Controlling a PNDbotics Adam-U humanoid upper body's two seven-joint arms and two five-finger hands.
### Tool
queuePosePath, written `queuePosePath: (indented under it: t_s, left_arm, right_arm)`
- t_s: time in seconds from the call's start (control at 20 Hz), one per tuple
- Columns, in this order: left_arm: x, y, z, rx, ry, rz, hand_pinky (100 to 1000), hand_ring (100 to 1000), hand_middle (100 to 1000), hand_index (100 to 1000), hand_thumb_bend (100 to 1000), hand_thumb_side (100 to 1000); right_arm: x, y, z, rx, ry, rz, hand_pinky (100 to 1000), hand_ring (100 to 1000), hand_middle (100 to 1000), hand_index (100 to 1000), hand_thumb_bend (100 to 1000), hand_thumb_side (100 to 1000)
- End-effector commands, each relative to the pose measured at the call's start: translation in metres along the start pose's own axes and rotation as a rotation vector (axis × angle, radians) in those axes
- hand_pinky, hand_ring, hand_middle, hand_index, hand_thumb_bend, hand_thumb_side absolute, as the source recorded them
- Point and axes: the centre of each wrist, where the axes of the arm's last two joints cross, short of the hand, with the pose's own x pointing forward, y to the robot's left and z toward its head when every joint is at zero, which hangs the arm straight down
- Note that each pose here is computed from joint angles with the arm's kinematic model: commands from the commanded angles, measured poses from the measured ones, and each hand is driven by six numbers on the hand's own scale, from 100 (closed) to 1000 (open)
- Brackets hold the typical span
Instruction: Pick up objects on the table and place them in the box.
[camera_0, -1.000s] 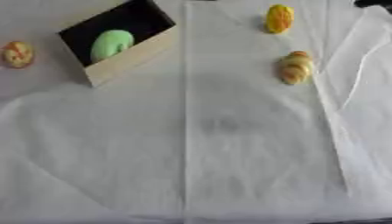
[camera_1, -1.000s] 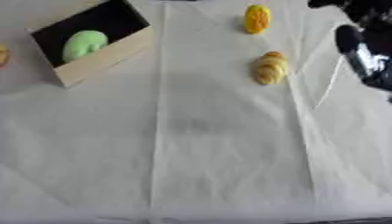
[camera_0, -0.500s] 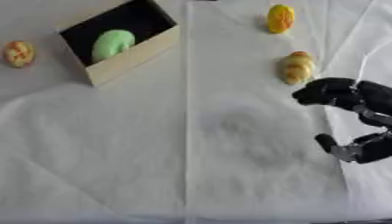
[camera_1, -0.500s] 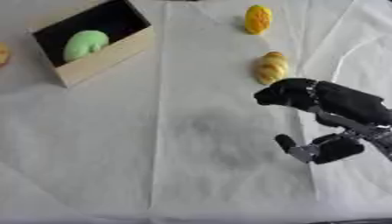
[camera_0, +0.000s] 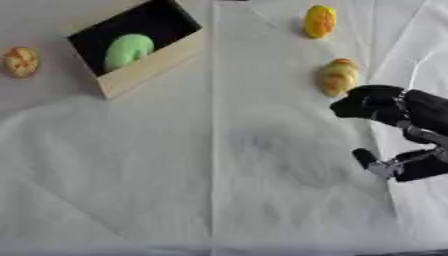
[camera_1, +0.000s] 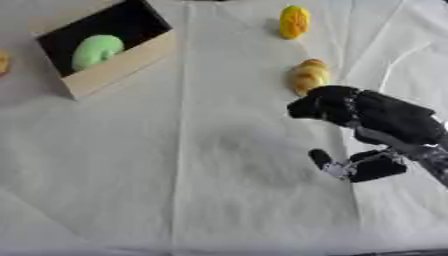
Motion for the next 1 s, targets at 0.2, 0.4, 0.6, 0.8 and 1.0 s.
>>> queuePosePath:
  t_s: [0.2,0.4,0.6,0.8,1.0]
  left_arm:
    - [0.006,0.002,-0.007,-0.023,-0.019,-0.011,860,807,692,805,100,577]
    - [0.006,0.002,-0.007,-0.022,-0.015,-0.01,860,807,692,805,100,577]
    - [0.006,0.001,-0.007,-0.024,-0.014,-0.007,860,806,691,804,100,577]
    - [0.006,0.001,-0.007,-0.025,-0.011,-0.005,860,806,689,804,100,576]
    - [0.006,0.001,-0.007,-0.027,-0.007,-0.004,861,806,688,804,100,577]
  right_arm:
    - [-0.006,-0.031,-0.004,-0.033,0.034,0.049,886,862,877,963,100,237]
    - [-0.009,-0.044,-0.008,0.018,0.089,0.107,874,885,889,958,110,100]
    - [-0.01,-0.051,-0.013,0.083,0.137,0.15,874,887,876,913,273,100]
    - [-0.011,-0.061,-0.019,0.112,0.182,0.177,863,893,873,902,302,100]
    - [-0.012,-0.068,-0.024,0.141,0.174,0.214,856,893,876,920,288,100]
